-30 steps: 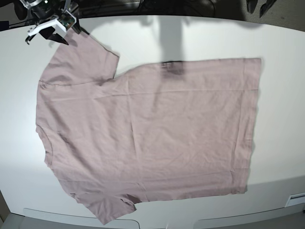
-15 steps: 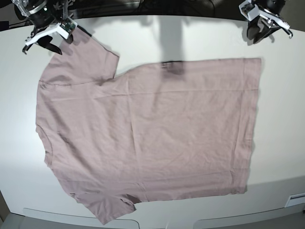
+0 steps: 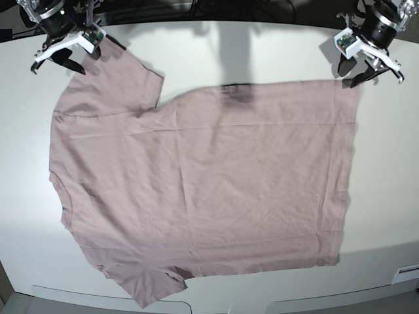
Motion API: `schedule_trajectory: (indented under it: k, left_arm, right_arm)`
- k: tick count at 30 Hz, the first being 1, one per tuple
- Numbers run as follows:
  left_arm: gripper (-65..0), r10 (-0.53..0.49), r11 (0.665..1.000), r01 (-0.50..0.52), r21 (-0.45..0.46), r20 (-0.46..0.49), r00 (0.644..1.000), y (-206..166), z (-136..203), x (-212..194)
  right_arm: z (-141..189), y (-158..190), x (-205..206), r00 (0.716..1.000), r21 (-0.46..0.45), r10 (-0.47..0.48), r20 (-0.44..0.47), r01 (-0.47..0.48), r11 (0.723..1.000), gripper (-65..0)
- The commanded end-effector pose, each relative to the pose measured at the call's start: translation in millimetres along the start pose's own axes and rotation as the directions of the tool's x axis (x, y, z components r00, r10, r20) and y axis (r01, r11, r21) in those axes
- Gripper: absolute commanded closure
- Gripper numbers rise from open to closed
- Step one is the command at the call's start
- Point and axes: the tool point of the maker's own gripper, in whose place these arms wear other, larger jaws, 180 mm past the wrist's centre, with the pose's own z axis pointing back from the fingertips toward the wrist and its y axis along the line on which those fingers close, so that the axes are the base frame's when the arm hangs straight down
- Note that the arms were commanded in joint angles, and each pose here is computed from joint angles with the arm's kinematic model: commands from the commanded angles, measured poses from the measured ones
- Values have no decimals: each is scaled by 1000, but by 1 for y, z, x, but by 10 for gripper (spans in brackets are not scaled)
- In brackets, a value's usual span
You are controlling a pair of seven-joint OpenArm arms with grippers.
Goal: Fold the T-shirt properly
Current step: 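Move both grippers down to the shirt's shoulder corners, then grasp the shirt corners with both grippers, adjusting the right gripper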
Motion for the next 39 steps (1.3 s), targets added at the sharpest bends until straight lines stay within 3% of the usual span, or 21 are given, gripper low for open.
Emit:
schedule_trajectory:
  k: [1, 6, 15, 35, 36, 39]
  left_arm:
    - [-220, -24, 1000, 24, 6, 14, 1000, 3, 1, 5]
    - [-220, -146, 989, 146, 3, -6, 989, -13, -8, 7]
    - [-220, -283, 958, 285, -17, -179, 942, -27, -43, -31]
    - [-215, -309, 950, 313, -12, -205, 929, -14, -67, -46]
    - [-210, -309, 950, 314, -10, -196, 930, -14, -68, -44]
    - [-111, -310, 950, 314, -8, -184, 933, -14, -69, -42]
  right_arm:
    - [3, -6, 6, 1000, -16, 8, 21, -8, 1000, -268]
    - [3, -8, 10, 999, -24, 10, 31, -9, 1000, -268]
    - [9, -18, 29, 997, -54, 20, 73, -16, 998, -267]
    - [11, -23, 30, 999, -67, 24, 49, -20, 998, -267]
    - [11, -23, 30, 999, -67, 24, 49, -20, 998, -267]
    - [11, -23, 30, 998, -66, 24, 49, -20, 998, -267]
